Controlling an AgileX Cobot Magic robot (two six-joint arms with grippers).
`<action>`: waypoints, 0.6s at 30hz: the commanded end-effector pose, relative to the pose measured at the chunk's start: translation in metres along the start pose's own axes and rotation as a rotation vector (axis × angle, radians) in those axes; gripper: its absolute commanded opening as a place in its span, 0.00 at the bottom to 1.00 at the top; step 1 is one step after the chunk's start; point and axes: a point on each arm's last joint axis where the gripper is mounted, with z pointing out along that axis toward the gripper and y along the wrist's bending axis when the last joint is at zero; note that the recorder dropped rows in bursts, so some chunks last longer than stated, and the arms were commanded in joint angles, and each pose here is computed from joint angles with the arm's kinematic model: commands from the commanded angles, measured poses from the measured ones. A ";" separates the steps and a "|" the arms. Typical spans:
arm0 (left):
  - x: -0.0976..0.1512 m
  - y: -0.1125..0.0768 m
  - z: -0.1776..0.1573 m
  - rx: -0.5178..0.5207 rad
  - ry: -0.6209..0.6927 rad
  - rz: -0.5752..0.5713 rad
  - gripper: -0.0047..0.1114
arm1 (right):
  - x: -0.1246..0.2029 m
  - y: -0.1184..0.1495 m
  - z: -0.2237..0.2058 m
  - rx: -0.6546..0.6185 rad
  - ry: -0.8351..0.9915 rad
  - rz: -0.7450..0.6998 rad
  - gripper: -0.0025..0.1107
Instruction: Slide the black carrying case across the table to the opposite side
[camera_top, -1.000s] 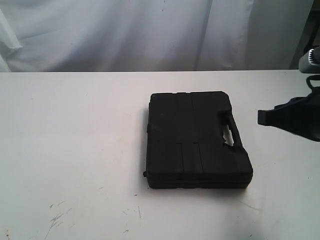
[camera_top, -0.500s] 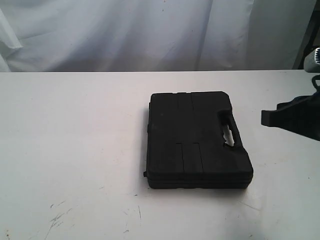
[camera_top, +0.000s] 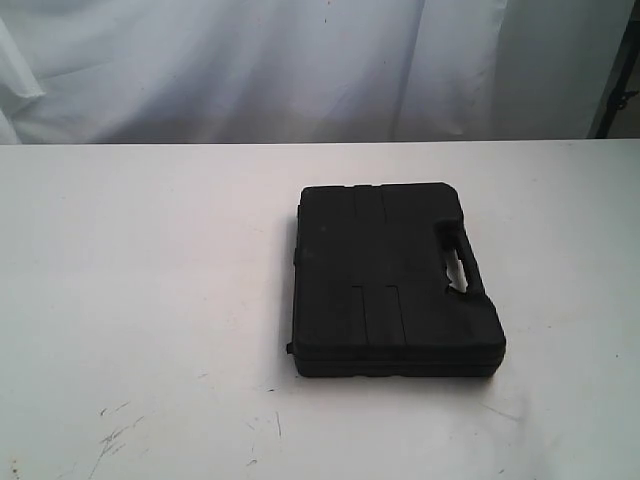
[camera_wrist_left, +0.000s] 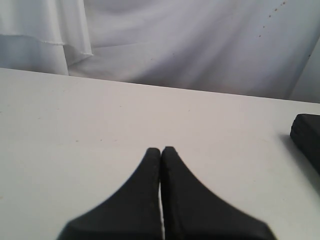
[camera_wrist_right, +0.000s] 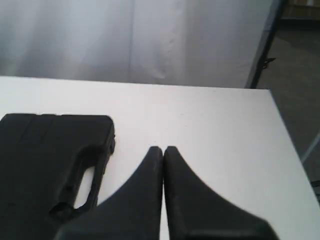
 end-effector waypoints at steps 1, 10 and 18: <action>0.001 0.000 0.000 -0.002 0.002 -0.004 0.04 | 0.001 -0.016 -0.024 0.095 -0.055 0.029 0.02; 0.001 0.000 0.000 -0.002 0.002 -0.004 0.04 | 0.084 -0.007 -0.044 0.005 -0.273 0.088 0.02; 0.001 0.000 0.000 -0.002 0.002 -0.004 0.04 | 0.128 -0.002 -0.040 -0.040 -0.327 0.133 0.02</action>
